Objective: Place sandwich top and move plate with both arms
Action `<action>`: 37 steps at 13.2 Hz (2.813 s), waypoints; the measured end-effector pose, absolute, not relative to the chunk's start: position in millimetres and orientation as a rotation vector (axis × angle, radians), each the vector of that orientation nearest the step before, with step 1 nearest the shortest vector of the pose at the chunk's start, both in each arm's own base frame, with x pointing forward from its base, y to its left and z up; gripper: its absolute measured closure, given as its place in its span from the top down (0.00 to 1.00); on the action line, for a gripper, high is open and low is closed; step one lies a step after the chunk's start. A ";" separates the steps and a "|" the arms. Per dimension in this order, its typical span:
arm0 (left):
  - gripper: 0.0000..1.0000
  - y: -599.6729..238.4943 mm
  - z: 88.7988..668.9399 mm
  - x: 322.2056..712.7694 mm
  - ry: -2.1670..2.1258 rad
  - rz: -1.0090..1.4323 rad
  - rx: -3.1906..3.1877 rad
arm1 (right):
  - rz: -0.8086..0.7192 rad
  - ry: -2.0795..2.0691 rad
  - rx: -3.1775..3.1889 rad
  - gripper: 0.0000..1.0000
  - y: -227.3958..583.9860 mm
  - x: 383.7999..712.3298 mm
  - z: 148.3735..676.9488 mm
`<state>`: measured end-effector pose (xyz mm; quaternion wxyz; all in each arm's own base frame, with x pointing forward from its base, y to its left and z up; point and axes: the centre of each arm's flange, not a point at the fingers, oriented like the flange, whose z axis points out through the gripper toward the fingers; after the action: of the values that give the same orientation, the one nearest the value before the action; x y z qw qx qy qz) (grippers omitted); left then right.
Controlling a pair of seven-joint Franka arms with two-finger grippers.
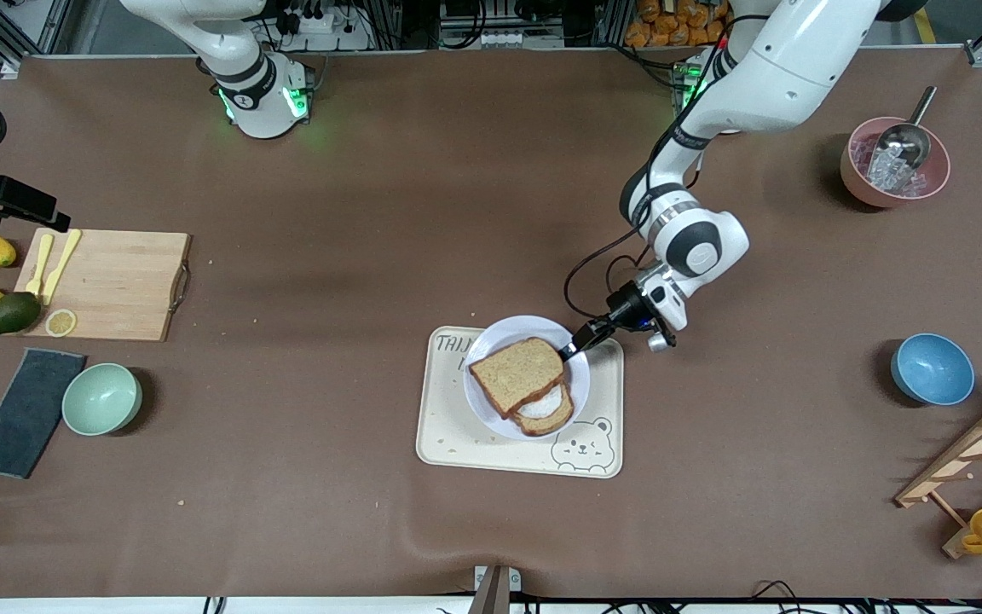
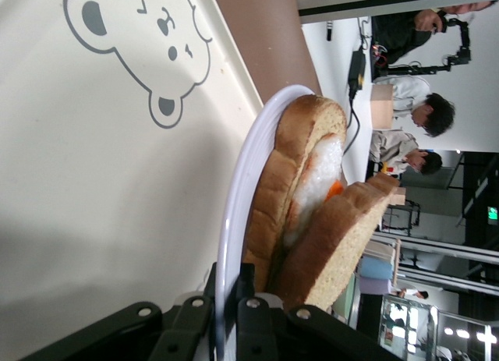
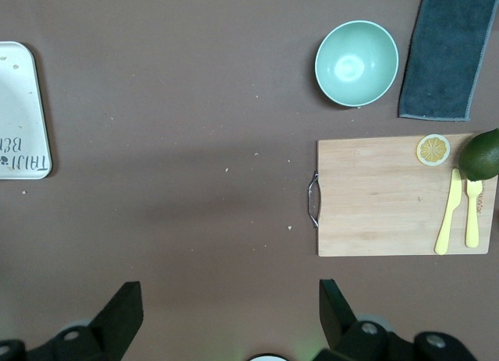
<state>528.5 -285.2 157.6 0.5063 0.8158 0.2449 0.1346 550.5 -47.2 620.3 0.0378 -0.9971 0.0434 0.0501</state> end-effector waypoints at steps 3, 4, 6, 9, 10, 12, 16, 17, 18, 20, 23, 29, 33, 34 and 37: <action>0.09 -290.9 144.1 542.2 0.608 0.329 1.964 | 0.157 0.133 -3.059 1.00 -47.1 550.5 619.7; 0.09 -292.0 141.8 545.7 0.611 0.332 1.962 | 0.158 0.133 -3.059 1.00 -47.0 550.5 619.4; 0.09 -294.9 139.0 552.9 0.617 0.341 1.964 | 0.159 0.131 -3.059 1.00 -46.4 550.5 619.2; 0.09 -307.0 128.3 557.5 0.629 0.339 1.971 | 0.160 0.130 -3.059 1.00 -46.1 550.6 618.9; 0.09 -310.7 124.5 556.9 0.628 0.334 1.974 | 0.160 0.130 -3.059 1.00 -46.1 550.5 618.8; 0.09 -313.9 121.0 556.4 0.626 0.331 1.978 | 0.162 0.130 -3.059 1.00 -46.1 550.5 618.6; 0.46 -312.1 122.7 559.2 0.632 0.341 1.985 | 0.164 0.130 -3.059 1.00 -45.8 550.5 618.2; 0.57 -310.6 123.5 560.1 0.639 0.347 1.995 | 0.166 0.129 -3.059 1.00 -45.6 550.5 617.5; 0.69 -309.9 124.7 561.4 0.642 0.352 2.000 | 0.170 0.129 -3.058 1.00 -45.6 550.7 616.1; 0.92 -309.2 127.0 563.7 0.646 0.360 2.004 | 0.178 0.129 -3.058 1.00 -45.6 550.8 613.7; 1.00 -304.5 133.7 566.6 0.661 0.384 2.031 | 0.180 0.129 -3.057 1.00 -45.5 550.7 613.1; 1.00 -276.1 185.0 581.6 0.575 0.556 2.242 | 0.177 0.106 -3.090 1.00 -39.3 551.8 613.2; 1.00 -231.6 200.0 609.9 0.405 0.685 2.370 | 0.177 0.091 -3.098 1.00 -34.1 552.2 613.3; 1.00 -214.0 203.5 620.3 0.335 0.727 2.417 | 0.177 0.091 -3.098 1.00 -34.2 552.2 613.2; 1.00 -157.6 211.3 647.3 0.176 0.828 2.523 | 0.177 0.091 -3.098 1.00 -34.3 552.2 613.3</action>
<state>647.3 -157.6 211.3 0.2380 0.9208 0.0643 0.3022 552.2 -34.3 613.3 0.0184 -0.9978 0.0293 0.0569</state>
